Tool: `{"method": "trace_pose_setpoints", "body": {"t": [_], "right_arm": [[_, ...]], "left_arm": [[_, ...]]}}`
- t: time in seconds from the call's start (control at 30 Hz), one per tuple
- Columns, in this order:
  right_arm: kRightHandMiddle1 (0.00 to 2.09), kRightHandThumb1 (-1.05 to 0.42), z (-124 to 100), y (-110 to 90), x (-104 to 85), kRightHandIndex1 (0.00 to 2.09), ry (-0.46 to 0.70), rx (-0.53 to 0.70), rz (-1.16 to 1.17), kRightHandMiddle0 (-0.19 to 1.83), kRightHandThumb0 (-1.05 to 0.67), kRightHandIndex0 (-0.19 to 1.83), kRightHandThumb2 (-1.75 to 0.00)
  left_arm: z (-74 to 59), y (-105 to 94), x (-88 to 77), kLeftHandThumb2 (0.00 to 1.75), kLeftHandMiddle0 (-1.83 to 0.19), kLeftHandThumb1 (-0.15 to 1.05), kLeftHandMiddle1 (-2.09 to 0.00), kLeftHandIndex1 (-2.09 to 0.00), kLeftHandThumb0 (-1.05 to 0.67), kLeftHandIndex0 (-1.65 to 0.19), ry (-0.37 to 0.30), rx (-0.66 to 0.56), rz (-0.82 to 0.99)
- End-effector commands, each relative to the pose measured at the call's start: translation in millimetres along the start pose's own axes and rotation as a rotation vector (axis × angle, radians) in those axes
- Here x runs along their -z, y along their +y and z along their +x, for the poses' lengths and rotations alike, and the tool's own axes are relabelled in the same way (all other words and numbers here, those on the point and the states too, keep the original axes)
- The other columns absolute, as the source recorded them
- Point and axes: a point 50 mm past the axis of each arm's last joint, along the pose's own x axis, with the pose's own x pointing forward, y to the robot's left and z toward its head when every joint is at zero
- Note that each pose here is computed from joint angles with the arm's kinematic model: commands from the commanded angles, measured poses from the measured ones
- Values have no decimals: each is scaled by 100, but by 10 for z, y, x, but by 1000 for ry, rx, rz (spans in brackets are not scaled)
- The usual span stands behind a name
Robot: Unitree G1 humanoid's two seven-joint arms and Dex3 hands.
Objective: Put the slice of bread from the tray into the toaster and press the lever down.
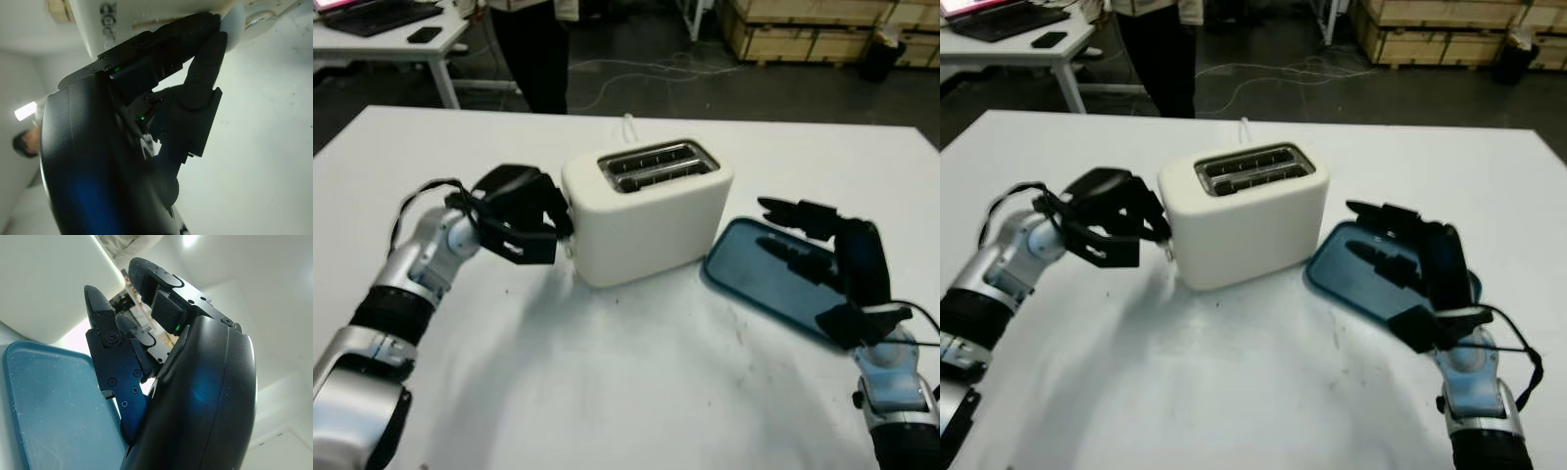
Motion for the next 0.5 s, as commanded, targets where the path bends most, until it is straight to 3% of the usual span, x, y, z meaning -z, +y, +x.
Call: {"method": "trace_pose_setpoints", "body": {"t": [0.0,0.23,0.47], "right_arm": [[0,-80,25,-44,-27,1,-18,-5,-4,94,-27,107,0],[0,-80,28,-4,-29,0,-11,-11,-4,94,-30,105,0],[0,-80,27,-4,-39,0,-10,-6,2,94,-30,105,0]], "left_arm": [[27,-1255,-413,0,-107,87,-71,-1,-32,-121,-89,379,-103],[50,-1078,-335,1,-101,88,-66,-1,-30,-120,-78,349,-30],[47,-1036,-311,0,-101,89,-68,-1,-33,-122,-75,335,-26]]}}
